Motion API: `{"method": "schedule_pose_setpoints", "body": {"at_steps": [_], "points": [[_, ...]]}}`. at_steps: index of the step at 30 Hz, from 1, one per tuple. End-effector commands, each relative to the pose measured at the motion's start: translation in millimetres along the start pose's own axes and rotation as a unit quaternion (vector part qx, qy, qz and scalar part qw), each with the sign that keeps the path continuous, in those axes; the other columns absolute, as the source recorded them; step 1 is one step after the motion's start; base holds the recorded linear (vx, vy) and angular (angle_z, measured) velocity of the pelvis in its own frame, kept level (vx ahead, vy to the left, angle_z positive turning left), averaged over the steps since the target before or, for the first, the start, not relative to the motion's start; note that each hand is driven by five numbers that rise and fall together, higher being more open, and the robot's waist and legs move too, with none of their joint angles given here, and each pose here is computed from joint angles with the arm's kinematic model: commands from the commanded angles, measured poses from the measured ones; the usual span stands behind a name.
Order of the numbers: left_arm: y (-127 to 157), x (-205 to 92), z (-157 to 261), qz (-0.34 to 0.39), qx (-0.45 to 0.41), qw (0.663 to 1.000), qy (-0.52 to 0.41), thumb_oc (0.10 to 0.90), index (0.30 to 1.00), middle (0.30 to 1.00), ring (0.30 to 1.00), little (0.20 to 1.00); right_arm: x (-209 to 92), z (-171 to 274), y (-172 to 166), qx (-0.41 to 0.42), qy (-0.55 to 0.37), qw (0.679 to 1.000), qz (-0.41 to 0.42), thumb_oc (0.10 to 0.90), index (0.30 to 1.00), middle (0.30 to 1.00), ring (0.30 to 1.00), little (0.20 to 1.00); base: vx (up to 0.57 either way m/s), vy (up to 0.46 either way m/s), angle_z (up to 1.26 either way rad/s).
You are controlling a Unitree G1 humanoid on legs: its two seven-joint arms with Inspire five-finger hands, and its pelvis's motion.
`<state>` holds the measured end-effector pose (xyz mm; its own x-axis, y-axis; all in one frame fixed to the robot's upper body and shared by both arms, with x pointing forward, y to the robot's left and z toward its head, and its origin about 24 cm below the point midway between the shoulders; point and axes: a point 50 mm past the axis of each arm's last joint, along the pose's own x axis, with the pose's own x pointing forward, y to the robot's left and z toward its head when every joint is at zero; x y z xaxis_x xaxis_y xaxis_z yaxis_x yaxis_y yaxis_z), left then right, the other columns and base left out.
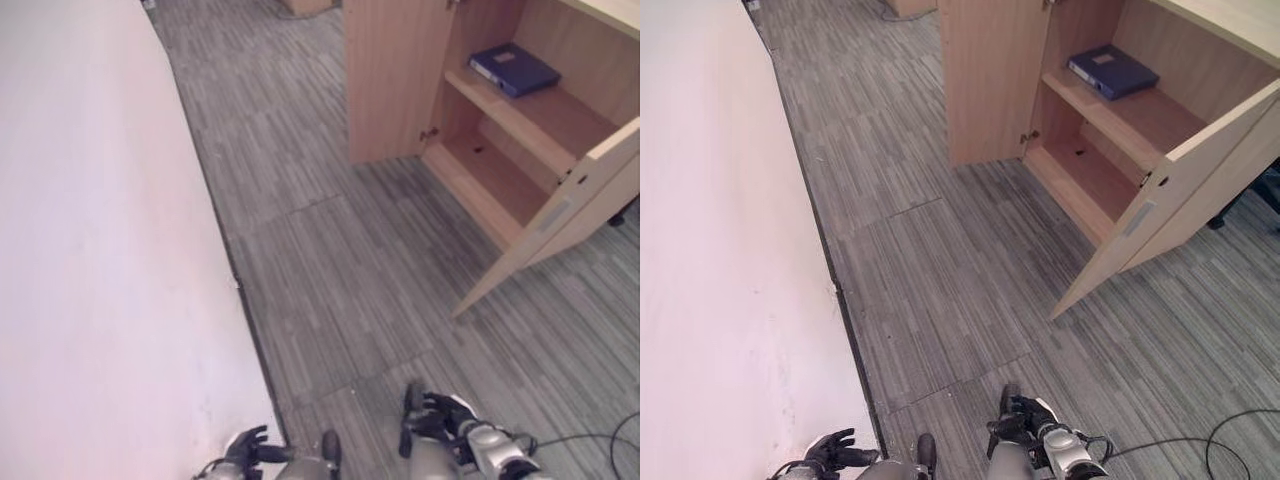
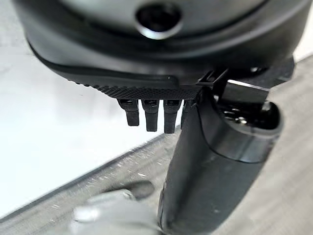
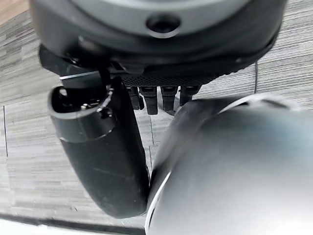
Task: Put the empty folder in the office cabinet
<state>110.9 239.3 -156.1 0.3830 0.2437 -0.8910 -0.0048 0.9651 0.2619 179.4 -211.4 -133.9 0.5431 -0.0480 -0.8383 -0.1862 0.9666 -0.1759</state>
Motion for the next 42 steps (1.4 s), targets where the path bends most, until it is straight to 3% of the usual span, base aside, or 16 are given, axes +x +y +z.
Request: {"method": "schedule_pose_setpoints", "body": {"at_steps": [1,9,13,17,32,37,42], "points": [[24,-7,-37,0.040,0.002,0.998,0.046,0.800,0.900,0.900,0.900,0.900,-12,-53,-22,-0.012,0.092,0.995,-0.035,0.800,0.900,0.900,0.900,0.900,0.30,-0.241,0.92],[20,-5,-28,0.039,0.044,0.998,0.035,0.800,0.900,0.900,0.900,0.900,-19,-69,-36,0.051,0.116,0.990,-0.069,0.800,0.900,0.900,0.900,0.900,0.25,-0.193,0.25],[19,0,21,0.043,0.052,0.996,-0.054,0.800,0.900,0.900,0.900,0.900,-23,-78,-39,0.056,0.122,0.988,-0.081,0.800,0.900,0.900,0.900,0.900,0.23,-0.190,0.07],[22,-2,29,0.043,0.130,0.987,-0.079,0.800,0.900,0.900,0.900,0.900,-27,-88,-43,0.040,0.142,0.985,-0.086,0.800,0.900,0.900,0.900,0.900,0.14,-0.126,0.10],[17,-10,-51,0.040,0.046,0.996,0.069,0.800,0.900,0.900,0.900,0.900,-49,-141,-27,0.071,0.241,0.966,-0.066,0.800,0.900,0.900,0.900,0.900,0.35,0.147,-0.29],[28,-9,-45,0.053,0.043,0.996,0.063,0.800,0.900,0.900,0.900,0.900,-38,-123,-19,0.054,0.215,0.974,-0.042,0.800,0.900,0.900,0.900,0.900,0.27,0.229,-0.26],[33,-7,-35,0.059,0.045,0.996,0.046,0.800,0.900,0.900,0.900,0.900,-17,-74,-11,-0.028,0.148,0.989,0.001,0.800,0.900,0.900,0.900,0.900,0.18,0.159,-0.05]]}}
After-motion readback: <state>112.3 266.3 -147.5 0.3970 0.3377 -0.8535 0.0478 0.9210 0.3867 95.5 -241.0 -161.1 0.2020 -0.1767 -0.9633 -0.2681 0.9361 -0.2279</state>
